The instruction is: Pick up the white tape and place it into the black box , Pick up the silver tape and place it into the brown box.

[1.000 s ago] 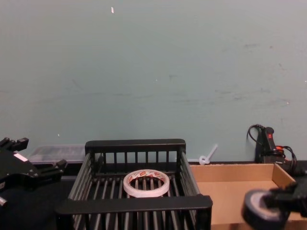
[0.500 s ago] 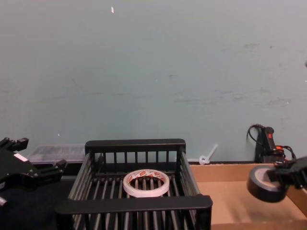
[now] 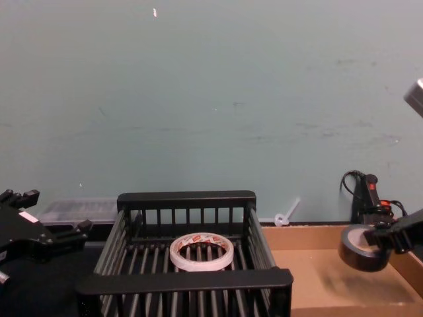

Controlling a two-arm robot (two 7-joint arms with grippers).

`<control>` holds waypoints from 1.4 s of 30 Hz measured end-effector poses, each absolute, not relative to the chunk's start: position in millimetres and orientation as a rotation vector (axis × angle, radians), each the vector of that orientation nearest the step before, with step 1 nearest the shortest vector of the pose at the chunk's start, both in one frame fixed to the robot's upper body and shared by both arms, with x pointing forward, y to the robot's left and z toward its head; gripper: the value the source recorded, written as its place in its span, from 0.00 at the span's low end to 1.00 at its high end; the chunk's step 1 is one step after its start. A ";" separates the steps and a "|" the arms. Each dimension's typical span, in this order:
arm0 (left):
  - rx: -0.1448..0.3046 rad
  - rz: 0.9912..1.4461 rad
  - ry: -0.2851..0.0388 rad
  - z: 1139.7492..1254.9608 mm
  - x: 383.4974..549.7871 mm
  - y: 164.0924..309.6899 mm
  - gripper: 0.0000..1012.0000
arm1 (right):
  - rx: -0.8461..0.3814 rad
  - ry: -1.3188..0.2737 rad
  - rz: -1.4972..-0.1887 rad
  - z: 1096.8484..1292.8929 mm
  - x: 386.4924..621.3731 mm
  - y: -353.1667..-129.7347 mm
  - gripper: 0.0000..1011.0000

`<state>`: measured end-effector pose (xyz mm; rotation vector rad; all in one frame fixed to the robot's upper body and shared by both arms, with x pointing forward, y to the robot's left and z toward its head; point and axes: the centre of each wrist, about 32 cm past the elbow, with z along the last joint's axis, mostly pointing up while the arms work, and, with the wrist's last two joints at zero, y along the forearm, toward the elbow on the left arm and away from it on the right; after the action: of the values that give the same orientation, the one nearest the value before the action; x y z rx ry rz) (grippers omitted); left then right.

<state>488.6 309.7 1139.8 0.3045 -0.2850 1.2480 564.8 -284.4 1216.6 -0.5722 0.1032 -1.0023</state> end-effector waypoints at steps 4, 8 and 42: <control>0.304 1.248 -0.285 1139.8 488.6 309.7 0.99 | -0.571 0.104 -1.006 1215.7 566.4 -284.2 0.17; 0.304 1.248 -0.285 1139.8 488.6 309.7 0.99 | -0.571 0.102 -1.006 1216.5 566.2 -284.4 0.17; 0.304 1.248 -0.285 1139.8 488.6 309.7 0.99 | -0.573 0.103 -1.002 1216.9 564.7 -284.5 0.79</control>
<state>488.6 309.7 1139.8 0.3045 -0.2850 1.2480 564.7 -284.5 1216.9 -0.5726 0.1026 -1.0020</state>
